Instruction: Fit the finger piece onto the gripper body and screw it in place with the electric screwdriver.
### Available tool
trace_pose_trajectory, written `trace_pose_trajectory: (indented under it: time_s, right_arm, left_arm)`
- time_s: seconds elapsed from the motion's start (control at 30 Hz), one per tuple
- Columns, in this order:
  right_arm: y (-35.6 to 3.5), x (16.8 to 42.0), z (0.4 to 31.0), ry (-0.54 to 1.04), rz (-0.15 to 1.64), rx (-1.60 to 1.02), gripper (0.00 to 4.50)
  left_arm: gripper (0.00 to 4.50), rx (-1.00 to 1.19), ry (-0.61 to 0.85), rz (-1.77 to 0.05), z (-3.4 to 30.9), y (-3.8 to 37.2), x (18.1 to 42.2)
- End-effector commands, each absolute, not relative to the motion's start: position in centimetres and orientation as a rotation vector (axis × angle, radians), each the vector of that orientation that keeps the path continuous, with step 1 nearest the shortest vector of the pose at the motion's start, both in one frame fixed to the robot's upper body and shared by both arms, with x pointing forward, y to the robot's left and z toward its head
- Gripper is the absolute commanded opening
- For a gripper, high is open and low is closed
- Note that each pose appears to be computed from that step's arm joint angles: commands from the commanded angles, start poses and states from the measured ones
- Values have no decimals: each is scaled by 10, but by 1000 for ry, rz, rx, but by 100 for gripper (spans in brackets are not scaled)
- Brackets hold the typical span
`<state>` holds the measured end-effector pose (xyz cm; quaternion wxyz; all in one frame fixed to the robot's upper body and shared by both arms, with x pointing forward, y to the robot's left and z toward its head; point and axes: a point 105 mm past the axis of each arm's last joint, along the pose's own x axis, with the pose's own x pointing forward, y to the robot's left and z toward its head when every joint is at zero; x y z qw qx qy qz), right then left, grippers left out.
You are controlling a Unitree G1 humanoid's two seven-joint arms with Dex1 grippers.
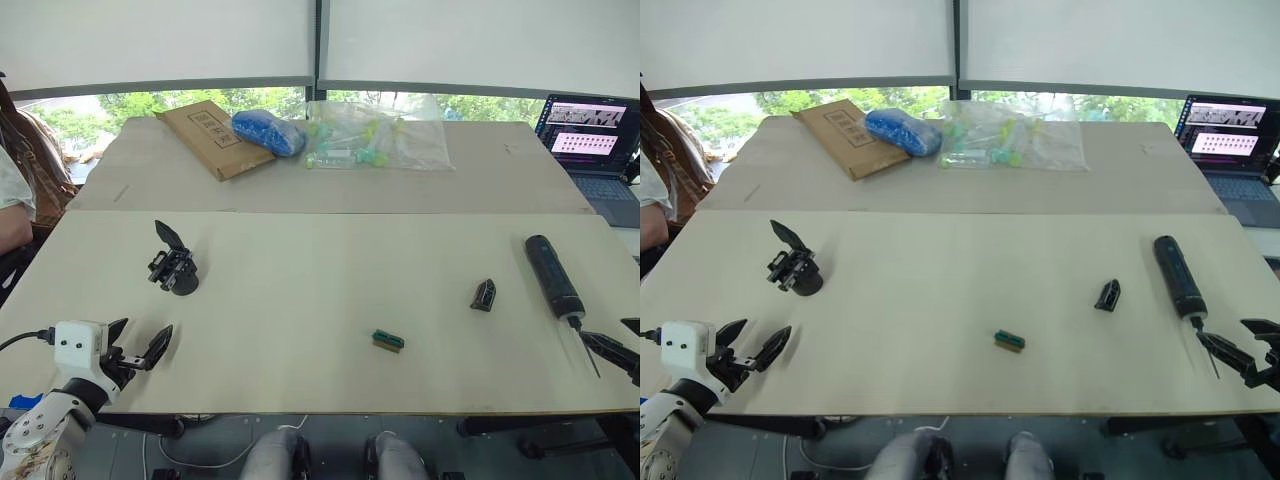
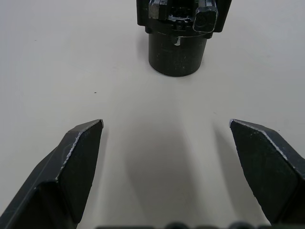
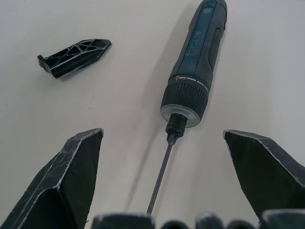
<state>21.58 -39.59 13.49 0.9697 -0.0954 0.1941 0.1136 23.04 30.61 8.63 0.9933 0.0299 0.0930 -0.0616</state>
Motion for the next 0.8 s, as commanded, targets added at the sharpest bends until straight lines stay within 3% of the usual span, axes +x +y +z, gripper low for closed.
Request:
trace_pose_trajectory:
  time_s: [0.03, 0.13, 0.37, 0.6, 0.8]
  right_arm:
    - [-369, 230, 162, 301, 335, -268, 447]
    - [-297, 241, 187, 204, 602, -302, 447]
    - [-210, 234, 199, 177, 983, -283, 447]
    - [-162, 232, 206, 120, 1191, -286, 447]
    - [-146, 245, 211, 42, 1197, -303, 447]
  left_arm:
    - [450, 87, 149, -133, 95, 300, 239]
    - [450, 87, 135, -142, 99, 291, 256]
    - [450, 90, 118, -168, 102, 282, 280]
    - [450, 91, 91, -182, 103, 280, 305]
    - [450, 89, 85, -177, 99, 278, 318]
